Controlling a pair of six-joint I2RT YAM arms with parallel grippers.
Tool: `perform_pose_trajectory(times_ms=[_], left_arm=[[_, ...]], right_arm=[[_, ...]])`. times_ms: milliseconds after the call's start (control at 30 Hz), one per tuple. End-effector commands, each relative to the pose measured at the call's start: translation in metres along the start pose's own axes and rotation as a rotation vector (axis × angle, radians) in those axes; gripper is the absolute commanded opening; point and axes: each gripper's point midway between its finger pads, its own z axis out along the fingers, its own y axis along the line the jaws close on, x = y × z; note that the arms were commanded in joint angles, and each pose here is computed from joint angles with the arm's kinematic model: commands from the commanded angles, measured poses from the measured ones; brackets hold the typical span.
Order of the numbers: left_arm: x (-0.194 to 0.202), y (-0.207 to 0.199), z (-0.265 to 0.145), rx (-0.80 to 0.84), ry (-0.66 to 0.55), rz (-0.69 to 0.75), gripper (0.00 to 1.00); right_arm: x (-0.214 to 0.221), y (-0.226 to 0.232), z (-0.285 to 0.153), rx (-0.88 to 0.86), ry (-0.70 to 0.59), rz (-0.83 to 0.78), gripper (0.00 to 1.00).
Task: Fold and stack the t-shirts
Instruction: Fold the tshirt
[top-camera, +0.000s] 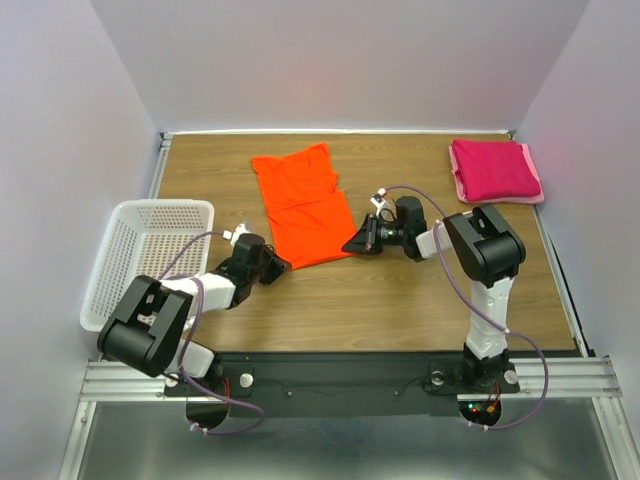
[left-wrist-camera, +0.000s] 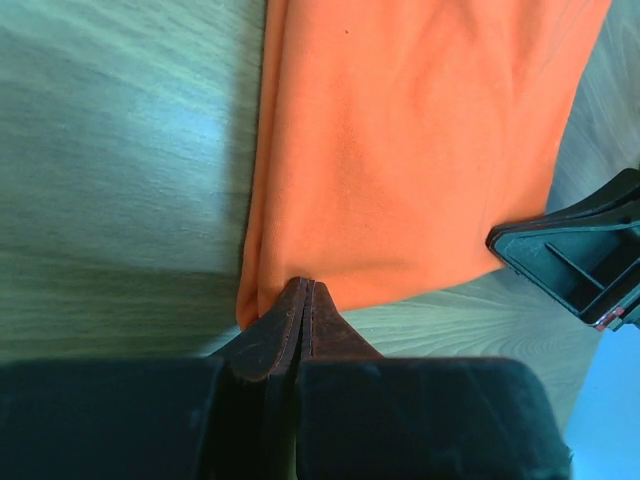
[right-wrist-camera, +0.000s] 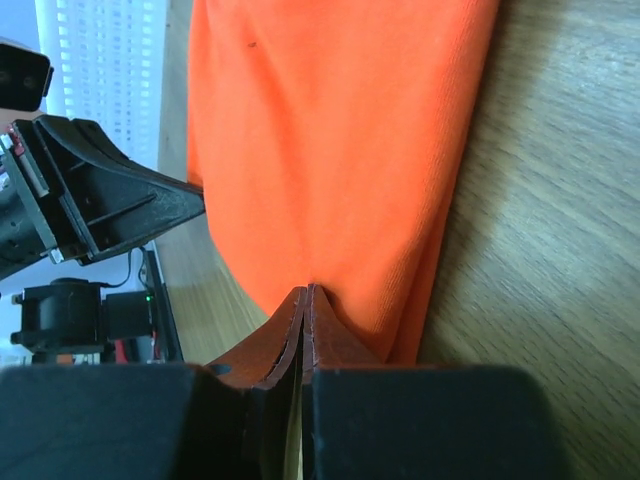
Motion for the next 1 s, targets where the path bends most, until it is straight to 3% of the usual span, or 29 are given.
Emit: perform_pose_trajectory(times_ms=[0, 267, 367, 633, 967], left_arm=[[0.013, 0.044, -0.007, -0.151, 0.032, 0.001, 0.04], [-0.057, -0.027, -0.014, -0.078, -0.134, 0.156, 0.11], [-0.089, -0.048, -0.004, -0.072, -0.181, 0.191, 0.11], [-0.145, -0.065, 0.041, -0.091, -0.205, 0.213, 0.14], [-0.147, -0.018, 0.090, -0.191, -0.130, 0.164, 0.14]], right_arm=[[-0.003, -0.002, -0.008, 0.011, -0.025, -0.039, 0.04], [-0.079, 0.069, -0.009, -0.086, -0.101, -0.145, 0.07], [-0.128, 0.094, 0.000, -0.126, -0.153, -0.216, 0.07], [-0.184, 0.082, 0.039, -0.134, -0.197, -0.228, 0.07], [-0.167, -0.008, 0.082, -0.020, -0.158, -0.104, 0.07]])
